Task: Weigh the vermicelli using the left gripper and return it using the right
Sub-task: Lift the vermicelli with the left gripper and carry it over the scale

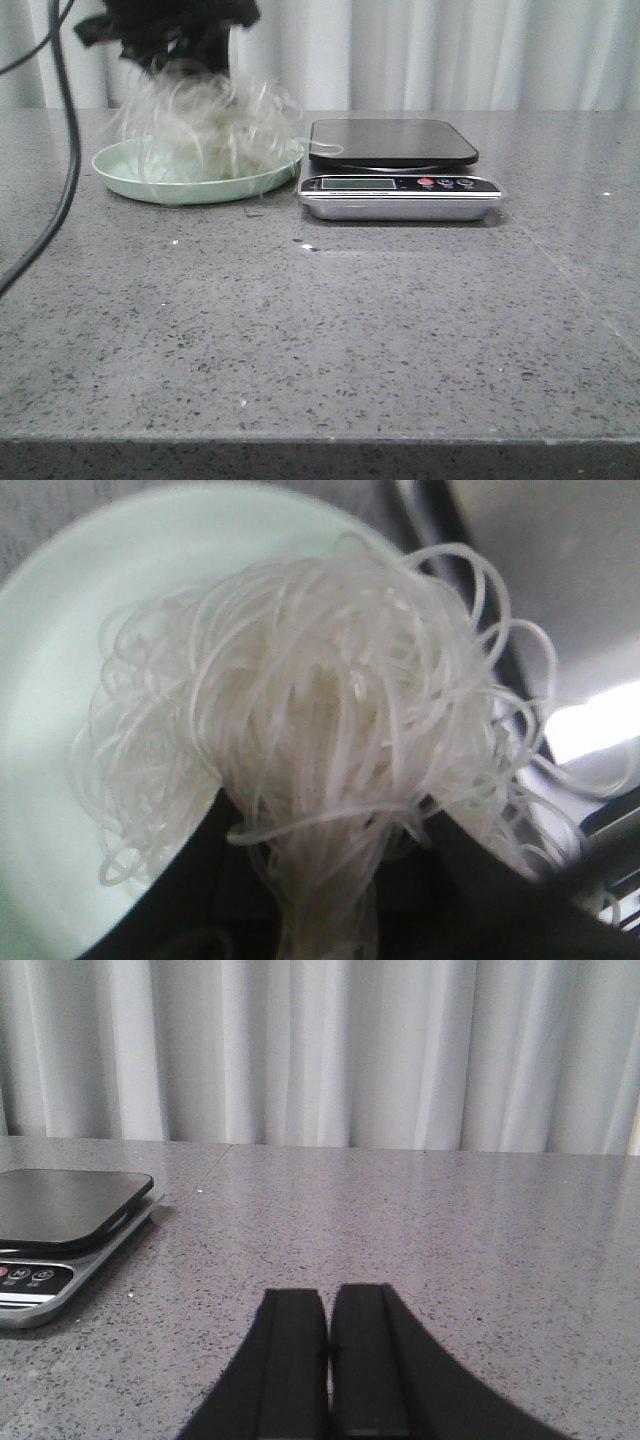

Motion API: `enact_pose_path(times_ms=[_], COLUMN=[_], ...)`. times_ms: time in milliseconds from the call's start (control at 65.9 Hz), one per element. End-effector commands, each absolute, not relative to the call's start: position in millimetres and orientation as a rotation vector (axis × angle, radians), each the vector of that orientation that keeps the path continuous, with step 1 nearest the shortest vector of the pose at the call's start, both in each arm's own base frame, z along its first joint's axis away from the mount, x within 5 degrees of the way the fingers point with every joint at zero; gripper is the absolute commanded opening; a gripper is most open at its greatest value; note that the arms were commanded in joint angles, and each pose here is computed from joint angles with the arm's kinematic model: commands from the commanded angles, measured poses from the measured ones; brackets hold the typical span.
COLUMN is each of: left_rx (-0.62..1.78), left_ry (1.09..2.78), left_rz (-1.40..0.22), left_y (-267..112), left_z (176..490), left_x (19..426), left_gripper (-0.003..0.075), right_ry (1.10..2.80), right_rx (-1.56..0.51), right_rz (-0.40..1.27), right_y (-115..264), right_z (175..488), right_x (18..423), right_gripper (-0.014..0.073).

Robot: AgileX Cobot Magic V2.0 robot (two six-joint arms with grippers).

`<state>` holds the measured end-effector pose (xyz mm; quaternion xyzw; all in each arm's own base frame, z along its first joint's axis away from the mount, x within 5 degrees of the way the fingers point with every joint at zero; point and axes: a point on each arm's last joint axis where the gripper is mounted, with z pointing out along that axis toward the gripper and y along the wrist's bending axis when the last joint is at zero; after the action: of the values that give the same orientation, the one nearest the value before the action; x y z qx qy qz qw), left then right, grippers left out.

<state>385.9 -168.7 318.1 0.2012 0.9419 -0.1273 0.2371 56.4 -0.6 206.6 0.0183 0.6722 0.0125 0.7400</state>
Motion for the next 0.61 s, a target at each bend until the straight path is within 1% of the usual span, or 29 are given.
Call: enact_pose_path(times_ms=[0,61,167,273,425,471,516,546,592], left_rx=[0.524,0.542,0.588,0.657,0.685,0.691,0.696,0.699,0.701], left_ry=[2.327,2.257,2.176,2.138,2.15,2.165,2.18,2.19,2.195], left_rz=[-0.511,-0.543,-0.573,-0.58,-0.585,-0.584,-0.58,-0.575,-0.574], left_y=[-182,-193,-216,-240,-263,-268,-270,-271,-271], left_z=[389,405,415,406,381,372,365,361,359], left_x=[374,370,365,366,375,378,381,383,384], left_gripper=[0.0127,0.0127,0.0127,0.0127,0.0136,0.0156,0.02,0.0235,0.0313], right_ry=[1.367,1.367,1.367,1.367,1.367,1.367,1.367,1.367,1.367], right_rx=[0.03,0.03,0.03,0.03,0.03,0.03,0.03,0.03,0.03], right_rz=[0.006,0.006,0.006,0.006,0.006,0.006,0.006,0.006,0.006], right_y=[-1,-1,-1,-1,-1,-1,-1,-1,-1], right_z=[218,218,218,218,218,218,218,218,218], right_x=[53,53,53,53,53,53,53,53,53], right_gripper=[0.0188,0.0188,0.0188,0.0188,0.0188,0.0188,0.0188,0.0188,0.0188])
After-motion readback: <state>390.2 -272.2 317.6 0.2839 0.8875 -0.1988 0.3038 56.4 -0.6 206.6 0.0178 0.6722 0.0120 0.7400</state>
